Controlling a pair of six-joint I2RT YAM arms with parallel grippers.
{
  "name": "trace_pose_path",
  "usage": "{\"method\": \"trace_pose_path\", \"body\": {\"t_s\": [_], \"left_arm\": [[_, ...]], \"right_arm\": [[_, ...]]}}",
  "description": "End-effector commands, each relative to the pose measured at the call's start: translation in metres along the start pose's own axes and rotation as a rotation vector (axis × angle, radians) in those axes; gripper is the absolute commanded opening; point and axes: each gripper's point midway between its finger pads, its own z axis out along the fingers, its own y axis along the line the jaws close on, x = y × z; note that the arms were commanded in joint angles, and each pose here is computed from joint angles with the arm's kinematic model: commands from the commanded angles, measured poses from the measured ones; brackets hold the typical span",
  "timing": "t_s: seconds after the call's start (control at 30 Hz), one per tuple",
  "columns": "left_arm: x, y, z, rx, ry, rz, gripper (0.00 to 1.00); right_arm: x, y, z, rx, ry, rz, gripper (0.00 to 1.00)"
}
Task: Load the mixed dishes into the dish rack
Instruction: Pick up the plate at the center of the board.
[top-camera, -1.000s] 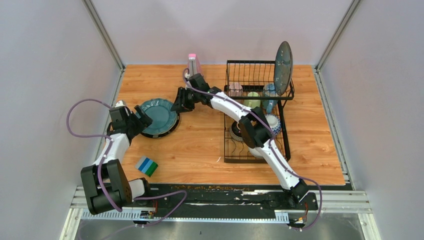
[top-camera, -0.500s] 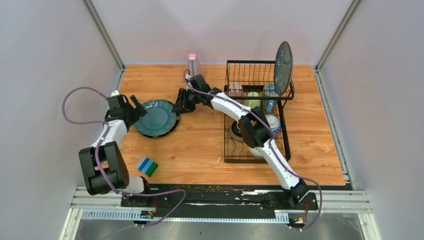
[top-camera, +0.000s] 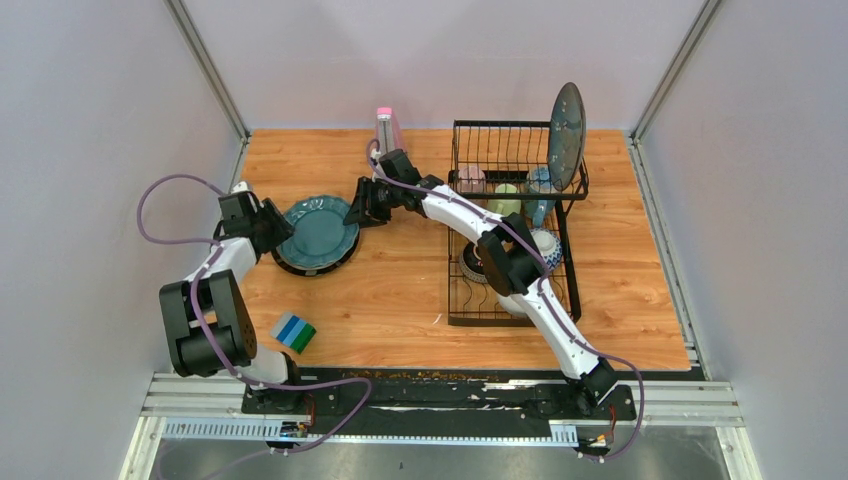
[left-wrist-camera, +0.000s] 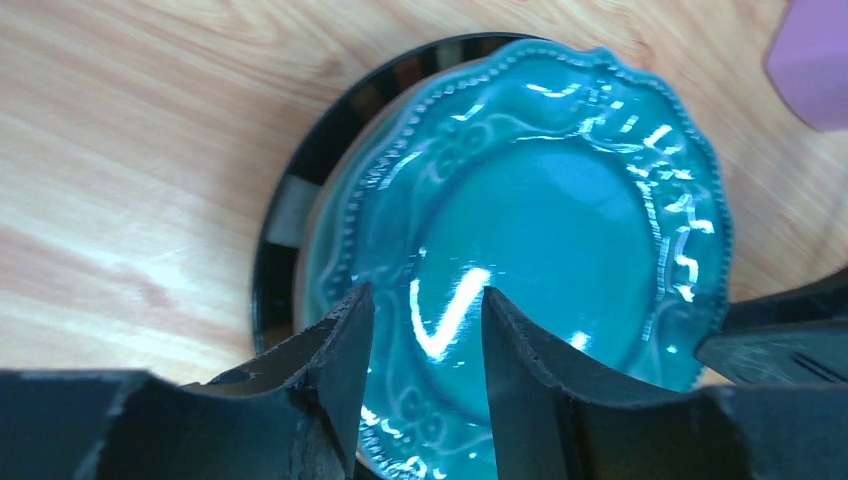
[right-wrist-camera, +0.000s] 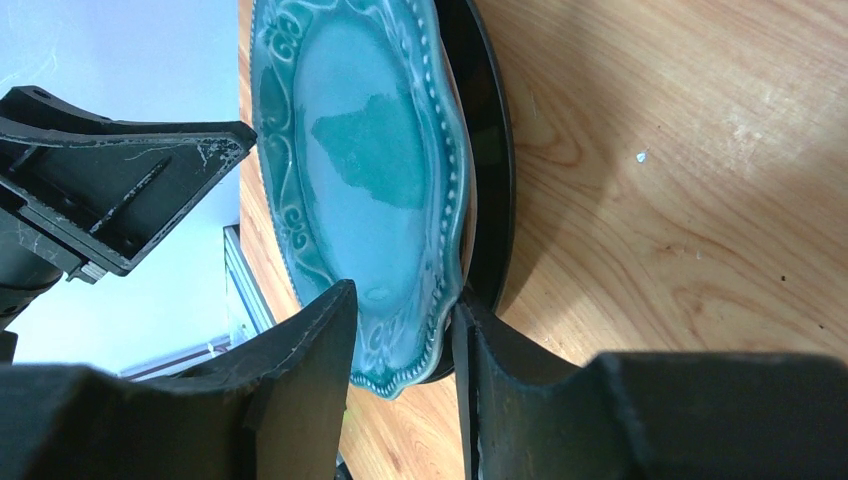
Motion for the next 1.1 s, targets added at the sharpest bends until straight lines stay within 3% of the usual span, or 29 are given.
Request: {"method": "trace_pose_path", "body": {"t_s": [0.0,0.1,0.33,0.47,0.77,0.9,1.07], "left_arm": [[0.000,-0.027,0.003,0.156,0.002,0.022,0.49],[0.007,-0.030,0.007,0.185,0.018,0.020,0.46],[0.026,-0.029,0.015,0.205,0.082,0.017,0.47],[0.034,-0.027,0.020,0.213,0.103,0.005,0.47],[0.038,-0.033,0.023,0.245,0.119,-0.001,0.47],[0.033,-0.033,0.019,0.229,0.104,0.004,0.54],[0.017,-0.028,0.006,0.176,0.031,0.025,0.72]], "right_arm": [[-0.009,0.019,-0.005,-0.051,-0.025,-0.058,0.38],[-0.012,0.018,-0.008,-0.032,-0.042,-0.070,0.34],[-0.013,0.022,-0.011,-0.033,-0.046,-0.057,0.35],[-0.013,0.018,-0.011,-0.020,-0.051,-0.047,0.22],[-0.020,0.018,-0.021,0.016,-0.101,-0.051,0.03],[-0.026,0.015,-0.028,0.045,-0.131,-0.050,0.00],[-0.033,0.011,-0.040,0.098,-0.178,-0.073,0.00]]}}
